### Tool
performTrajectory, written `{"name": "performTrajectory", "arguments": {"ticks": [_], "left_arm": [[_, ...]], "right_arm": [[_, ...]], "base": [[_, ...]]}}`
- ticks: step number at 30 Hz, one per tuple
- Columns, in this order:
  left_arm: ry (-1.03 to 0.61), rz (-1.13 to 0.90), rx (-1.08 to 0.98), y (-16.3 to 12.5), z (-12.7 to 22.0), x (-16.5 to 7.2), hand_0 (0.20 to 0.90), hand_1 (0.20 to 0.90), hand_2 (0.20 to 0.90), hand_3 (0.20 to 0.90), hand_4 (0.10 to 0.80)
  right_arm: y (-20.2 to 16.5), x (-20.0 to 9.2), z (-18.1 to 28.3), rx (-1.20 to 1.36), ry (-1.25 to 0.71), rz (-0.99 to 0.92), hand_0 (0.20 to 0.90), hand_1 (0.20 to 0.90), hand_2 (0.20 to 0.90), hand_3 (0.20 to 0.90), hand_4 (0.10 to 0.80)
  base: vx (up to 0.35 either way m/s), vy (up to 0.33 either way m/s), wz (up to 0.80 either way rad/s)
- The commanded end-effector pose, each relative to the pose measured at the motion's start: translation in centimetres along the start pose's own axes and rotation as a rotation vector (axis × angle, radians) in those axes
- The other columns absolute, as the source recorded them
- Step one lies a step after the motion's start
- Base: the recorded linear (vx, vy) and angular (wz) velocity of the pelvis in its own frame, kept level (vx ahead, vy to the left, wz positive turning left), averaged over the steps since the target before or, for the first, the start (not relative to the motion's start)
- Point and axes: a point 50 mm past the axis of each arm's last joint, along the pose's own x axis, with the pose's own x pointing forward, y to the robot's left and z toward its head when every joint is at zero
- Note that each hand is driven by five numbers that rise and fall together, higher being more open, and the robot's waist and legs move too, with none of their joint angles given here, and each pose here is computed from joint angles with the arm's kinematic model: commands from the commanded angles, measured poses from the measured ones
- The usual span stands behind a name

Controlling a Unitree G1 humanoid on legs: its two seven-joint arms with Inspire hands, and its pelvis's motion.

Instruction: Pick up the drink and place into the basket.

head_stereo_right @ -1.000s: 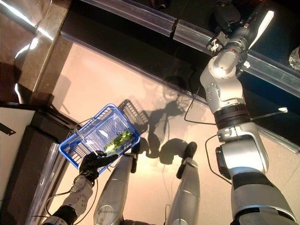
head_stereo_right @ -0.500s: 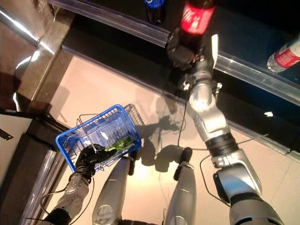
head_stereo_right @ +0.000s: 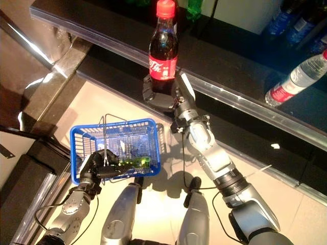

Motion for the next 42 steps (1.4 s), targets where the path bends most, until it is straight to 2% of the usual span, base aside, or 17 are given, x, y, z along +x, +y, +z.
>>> {"name": "performTrajectory", "arguments": {"ticks": [1, 5, 9, 14, 17, 21, 29, 36, 42], "left_arm": [[-0.53, -0.223, 0.07, -1.6, 11.1, -0.5, 0.3, 0.3, 0.3, 0.2, 0.1], [-0.527, -0.344, -0.01, -2.5, 12.0, -0.8, 0.3, 0.3, 0.3, 0.2, 0.1], [-0.535, -0.527, -0.236, -4.2, 13.0, -1.5, 0.3, 0.3, 0.3, 0.2, 0.1], [-0.586, -0.656, -0.321, -5.2, 14.6, -2.1, 0.3, 0.3, 0.3, 0.2, 0.1], [-0.553, -0.766, -0.543, -5.7, 15.0, -2.3, 0.3, 0.3, 0.3, 0.2, 0.1], [-0.604, -0.899, -0.627, -6.6, 15.8, -3.1, 0.3, 0.3, 0.3, 0.2, 0.1], [-0.784, -1.021, -0.447, -6.3, 19.0, -4.0, 0.3, 0.3, 0.3, 0.2, 0.1], [-0.779, -1.097, -0.349, -6.7, 19.6, -4.2, 0.3, 0.3, 0.3, 0.2, 0.1], [-0.764, -1.132, -0.323, -7.1, 19.8, -4.2, 0.3, 0.3, 0.3, 0.2, 0.1]], "right_arm": [[3.5, 0.5, 8.3, 0.126, -0.399, 0.146, 0.3, 0.3, 0.3, 0.2, 0.1], [4.3, 0.9, 6.1, 0.174, -0.308, 0.139, 0.3, 0.3, 0.3, 0.2, 0.1], [5.4, 1.0, 3.7, 0.171, -0.206, 0.138, 0.3, 0.3, 0.3, 0.2, 0.1], [5.4, 1.1, 1.6, 0.149, -0.131, 0.092, 0.3, 0.3, 0.3, 0.2, 0.1], [5.5, 0.8, 0.2, 0.162, -0.079, 0.066, 0.3, 0.3, 0.3, 0.2, 0.1], [6.4, 0.4, -1.5, 0.155, -0.021, 0.055, 0.3, 0.3, 0.3, 0.2, 0.1], [6.9, -1.1, -6.5, 0.179, 0.16, 0.009, 0.3, 0.3, 0.3, 0.2, 0.1], [6.3, -1.3, -9.2, 0.115, 0.248, -0.039, 0.3, 0.3, 0.3, 0.2, 0.1], [5.7, -0.6, -9.4, 0.046, 0.268, -0.055, 0.3, 0.3, 0.3, 0.2, 0.1]], "base": [[0.041, -0.024, 0.08], [0.049, -0.024, 0.22], [0.032, -0.017, 0.17], [0.016, -0.042, 0.19], [0.016, -0.041, 0.16], [-0.003, -0.046, 0.08], [0.006, -0.051, 0.04], [0.003, -0.015, 0.02], [0.012, -0.002, 0.06]]}}
